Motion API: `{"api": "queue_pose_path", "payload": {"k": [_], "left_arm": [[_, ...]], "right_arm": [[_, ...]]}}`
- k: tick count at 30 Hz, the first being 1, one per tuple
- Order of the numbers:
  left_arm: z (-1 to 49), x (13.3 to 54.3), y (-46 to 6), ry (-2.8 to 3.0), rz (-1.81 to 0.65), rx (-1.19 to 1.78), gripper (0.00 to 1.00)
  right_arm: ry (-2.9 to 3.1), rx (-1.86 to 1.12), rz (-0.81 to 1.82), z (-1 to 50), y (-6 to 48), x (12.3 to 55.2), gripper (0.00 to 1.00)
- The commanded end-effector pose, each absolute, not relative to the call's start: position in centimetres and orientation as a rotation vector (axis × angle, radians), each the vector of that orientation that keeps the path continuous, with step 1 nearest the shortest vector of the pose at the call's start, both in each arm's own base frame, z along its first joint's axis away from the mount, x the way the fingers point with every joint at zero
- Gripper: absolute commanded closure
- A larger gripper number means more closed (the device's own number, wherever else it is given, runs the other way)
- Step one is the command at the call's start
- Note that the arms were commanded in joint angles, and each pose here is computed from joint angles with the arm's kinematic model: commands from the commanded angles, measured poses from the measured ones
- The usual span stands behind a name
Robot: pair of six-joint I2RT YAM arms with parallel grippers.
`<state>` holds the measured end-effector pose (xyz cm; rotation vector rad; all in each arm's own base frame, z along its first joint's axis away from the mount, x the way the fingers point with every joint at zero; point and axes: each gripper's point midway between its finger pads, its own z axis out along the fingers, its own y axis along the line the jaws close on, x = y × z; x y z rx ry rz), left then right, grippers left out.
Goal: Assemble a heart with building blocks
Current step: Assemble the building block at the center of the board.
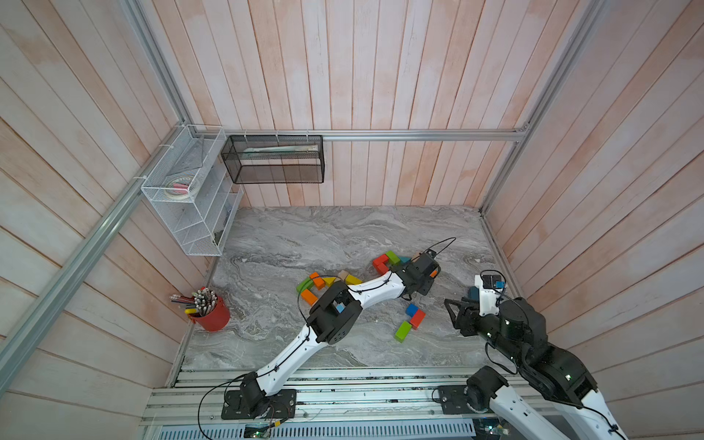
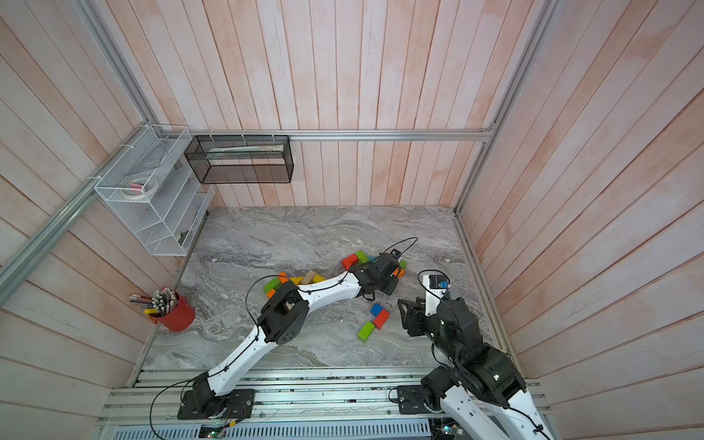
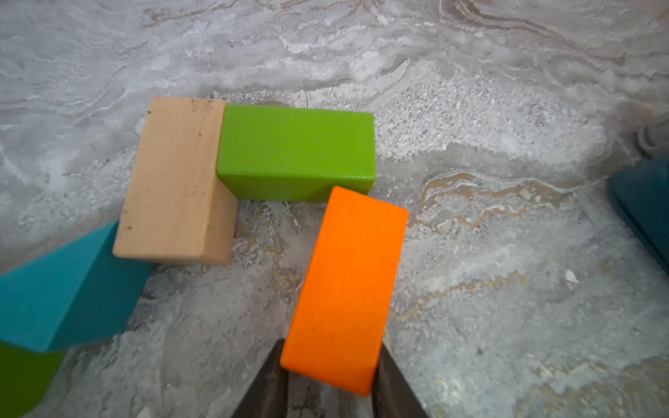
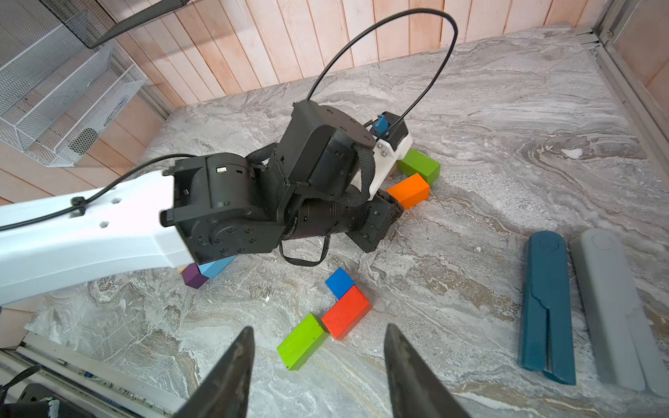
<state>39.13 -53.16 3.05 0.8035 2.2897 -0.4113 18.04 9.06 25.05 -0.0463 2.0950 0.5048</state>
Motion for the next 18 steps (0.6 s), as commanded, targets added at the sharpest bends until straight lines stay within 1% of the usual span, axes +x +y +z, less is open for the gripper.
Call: {"api": "queue_pose_path", "payload": {"k": [1, 6, 18], "left_arm": [[0.73, 38.97, -52.45, 2.347, -0.388, 0.809, 0.66], [0.77, 39.01, -52.52, 2.348, -0.393, 0.801, 0.68], [0.72, 39.13, -52.38, 2.363, -0.389, 0.767, 0.67]], "right_arm": [[2.099, -0.027, 0.492, 25.02, 8.71, 17.96, 0.43], [2.099, -0.027, 0.492, 25.02, 8.72, 17.97, 0.43], [2.099, -0.027, 0.492, 25.04, 8.71, 17.96, 0.43]]}}
